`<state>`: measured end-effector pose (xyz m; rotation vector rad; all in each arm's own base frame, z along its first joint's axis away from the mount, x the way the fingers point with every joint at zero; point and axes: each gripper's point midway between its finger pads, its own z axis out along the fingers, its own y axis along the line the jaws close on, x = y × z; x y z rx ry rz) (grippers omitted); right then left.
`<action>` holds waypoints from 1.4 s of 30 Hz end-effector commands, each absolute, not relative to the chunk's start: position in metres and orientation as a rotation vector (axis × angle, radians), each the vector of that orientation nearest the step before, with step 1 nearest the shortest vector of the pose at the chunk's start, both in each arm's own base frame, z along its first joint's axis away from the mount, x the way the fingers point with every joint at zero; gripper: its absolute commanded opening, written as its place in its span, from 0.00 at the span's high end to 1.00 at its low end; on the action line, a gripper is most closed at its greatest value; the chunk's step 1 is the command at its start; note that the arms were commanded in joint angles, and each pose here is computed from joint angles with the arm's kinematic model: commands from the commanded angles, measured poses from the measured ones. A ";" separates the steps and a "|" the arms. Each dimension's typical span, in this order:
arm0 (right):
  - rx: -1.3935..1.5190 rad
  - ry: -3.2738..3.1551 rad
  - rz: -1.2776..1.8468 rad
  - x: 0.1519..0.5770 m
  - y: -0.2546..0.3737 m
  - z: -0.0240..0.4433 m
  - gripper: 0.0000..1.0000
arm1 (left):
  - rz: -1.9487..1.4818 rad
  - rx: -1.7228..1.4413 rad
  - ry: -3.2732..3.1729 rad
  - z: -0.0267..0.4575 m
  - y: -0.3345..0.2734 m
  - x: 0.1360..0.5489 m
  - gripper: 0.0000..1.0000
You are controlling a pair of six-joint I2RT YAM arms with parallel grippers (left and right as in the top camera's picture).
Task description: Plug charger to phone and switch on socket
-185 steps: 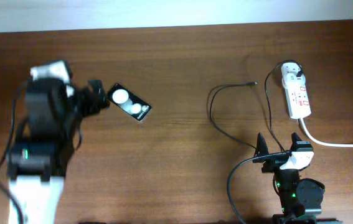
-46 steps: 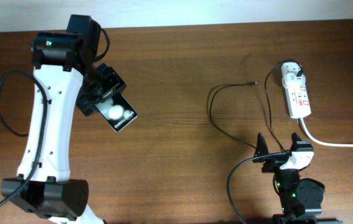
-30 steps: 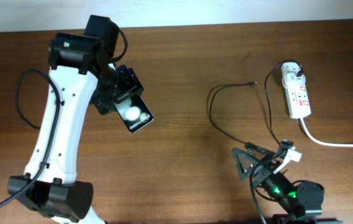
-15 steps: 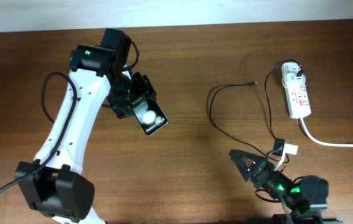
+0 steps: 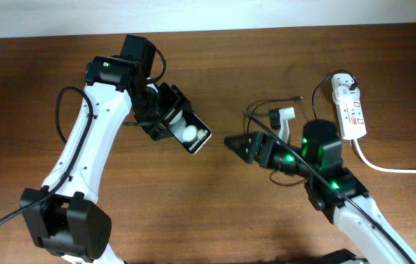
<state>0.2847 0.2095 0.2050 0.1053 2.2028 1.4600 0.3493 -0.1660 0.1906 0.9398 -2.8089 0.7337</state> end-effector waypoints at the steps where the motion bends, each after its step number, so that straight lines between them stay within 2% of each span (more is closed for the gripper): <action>1: 0.088 2.137 1.391 0.312 0.218 0.204 0.19 | 0.812 1.046 -2.764 0.203 -0.181 0.354 0.41; 3: 0.029 2.091 1.396 0.314 0.237 0.207 0.19 | 0.797 1.070 -2.794 0.202 -0.189 0.357 0.41; 7: 0.089 2.073 1.263 0.320 0.249 0.200 0.22 | 0.749 1.071 -2.840 0.199 -0.204 0.353 0.41; 10: 0.191 2.065 1.223 0.324 0.250 0.198 0.35 | 0.761 1.040 -2.851 0.200 -0.213 0.351 0.41; 16: 0.211 2.060 1.205 0.327 0.248 0.198 0.60 | 0.765 1.016 -2.835 0.201 -0.218 0.346 0.40; 22: 0.257 2.082 1.232 0.325 0.248 0.195 0.76 | 0.760 1.016 -2.833 0.200 -0.218 0.345 0.37; 26: 0.246 2.116 1.250 0.320 0.250 0.190 0.88 | 0.742 1.017 -2.826 0.199 -0.216 0.342 0.31; 27: 0.242 2.120 1.261 0.318 0.252 0.190 0.90 | 0.737 1.008 -2.828 0.199 -0.216 0.340 0.25; 29: 0.228 2.128 1.284 0.315 0.254 0.191 0.96 | 0.747 0.951 -2.862 0.201 -0.213 0.341 0.01; 33: 0.302 2.149 1.373 0.313 0.254 0.192 0.96 | 0.839 0.944 -2.939 0.238 -0.178 0.339 0.01; 36: 0.406 2.167 1.493 0.316 0.243 0.196 0.96 | 0.775 0.937 -3.122 0.277 -0.124 0.310 0.01; 39: 0.471 2.178 1.586 0.318 0.231 0.200 0.96 | 0.566 1.155 -3.248 0.310 -0.061 0.256 0.01; 42: 0.523 2.194 1.688 0.317 0.220 0.204 0.96 | 0.414 1.427 -3.465 0.354 -0.003 0.182 0.01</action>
